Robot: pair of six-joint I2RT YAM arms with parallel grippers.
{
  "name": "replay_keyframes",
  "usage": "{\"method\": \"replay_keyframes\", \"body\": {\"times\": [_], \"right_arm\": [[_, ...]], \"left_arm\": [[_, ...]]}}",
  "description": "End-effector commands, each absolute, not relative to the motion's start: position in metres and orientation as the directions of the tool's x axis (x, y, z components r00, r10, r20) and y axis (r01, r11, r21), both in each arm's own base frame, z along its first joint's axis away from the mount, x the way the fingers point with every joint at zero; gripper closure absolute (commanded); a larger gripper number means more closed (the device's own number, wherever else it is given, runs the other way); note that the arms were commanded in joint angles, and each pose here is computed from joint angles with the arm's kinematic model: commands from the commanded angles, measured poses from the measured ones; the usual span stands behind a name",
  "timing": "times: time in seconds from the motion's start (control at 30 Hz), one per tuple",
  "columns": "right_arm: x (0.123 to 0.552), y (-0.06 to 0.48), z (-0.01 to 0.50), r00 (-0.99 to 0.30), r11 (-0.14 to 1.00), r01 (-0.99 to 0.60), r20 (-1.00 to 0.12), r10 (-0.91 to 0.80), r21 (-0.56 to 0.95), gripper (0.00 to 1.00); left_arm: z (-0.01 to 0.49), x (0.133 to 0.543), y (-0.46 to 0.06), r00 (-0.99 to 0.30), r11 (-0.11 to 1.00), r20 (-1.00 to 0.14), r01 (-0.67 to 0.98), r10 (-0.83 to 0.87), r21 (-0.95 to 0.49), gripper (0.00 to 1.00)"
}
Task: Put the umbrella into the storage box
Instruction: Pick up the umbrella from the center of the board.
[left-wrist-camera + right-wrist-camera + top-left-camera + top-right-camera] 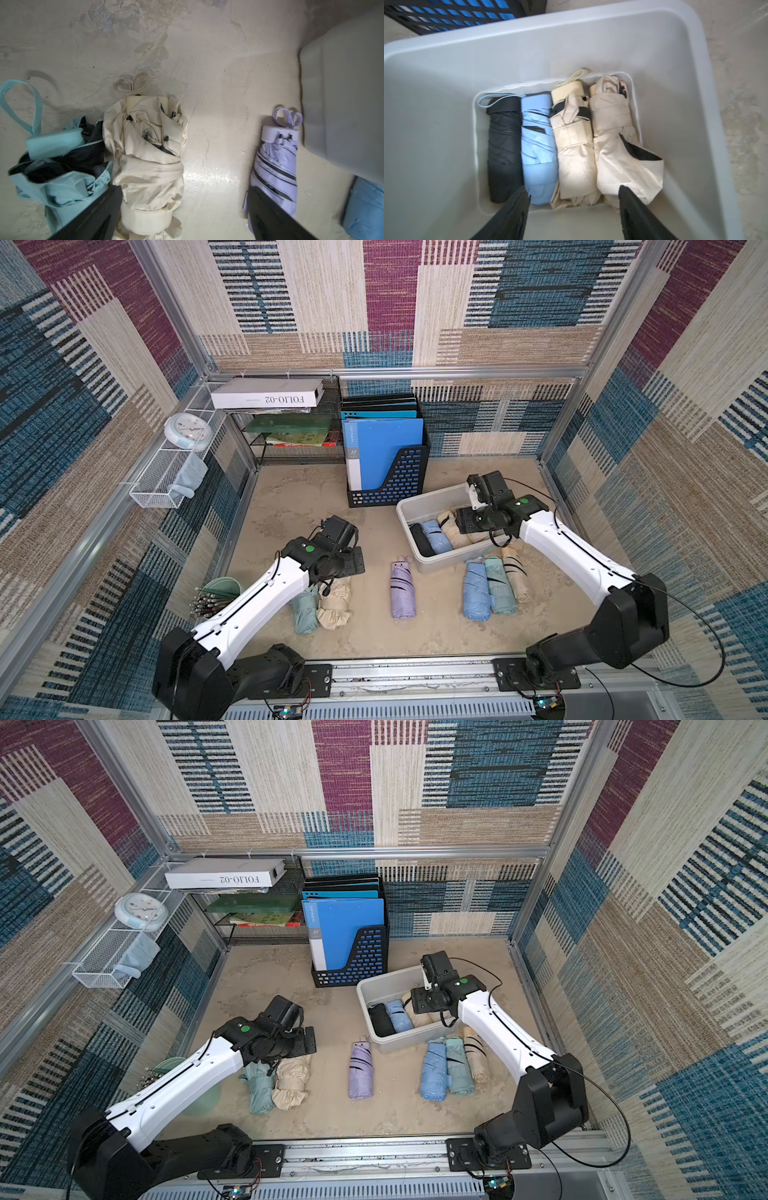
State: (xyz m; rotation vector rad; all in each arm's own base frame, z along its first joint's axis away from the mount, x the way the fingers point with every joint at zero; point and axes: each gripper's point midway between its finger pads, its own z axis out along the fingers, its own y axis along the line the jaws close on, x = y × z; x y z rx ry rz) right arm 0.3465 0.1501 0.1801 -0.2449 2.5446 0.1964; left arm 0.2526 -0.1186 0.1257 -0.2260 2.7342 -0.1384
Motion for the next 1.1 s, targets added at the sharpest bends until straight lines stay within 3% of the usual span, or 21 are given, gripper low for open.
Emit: {"method": "replay_keyframes", "body": {"times": [0.0, 0.23, 0.67, 1.07], "right_arm": [[0.333, 0.163, 0.187, -0.841, 0.957, -0.212, -0.535, -0.075, 0.199, 0.26], [0.327, 0.168, 0.197, -0.834, 0.943, -0.203, -0.551, -0.026, 0.263, 0.25], [0.323, 0.171, 0.193, -0.838, 0.936, -0.199, -0.546, -0.009, 0.289, 0.26], [0.325, 0.174, 0.198, -0.836, 0.932, -0.209, -0.549, -0.014, 0.296, 0.27]], "left_arm": [[0.118, 0.257, -0.111, -0.922, 0.994, -0.374, -0.094, -0.104, -0.047, 0.00], [0.085, 0.262, -0.109, -0.948, 0.997, -0.313, -0.066, -0.055, 0.026, 0.01], [0.033, 0.261, -0.098, -0.978, 0.989, -0.208, -0.053, -0.024, 0.135, 0.16], [0.022, 0.262, -0.098, -0.980, 0.991, -0.191, -0.071, -0.048, 0.115, 0.49]]}}
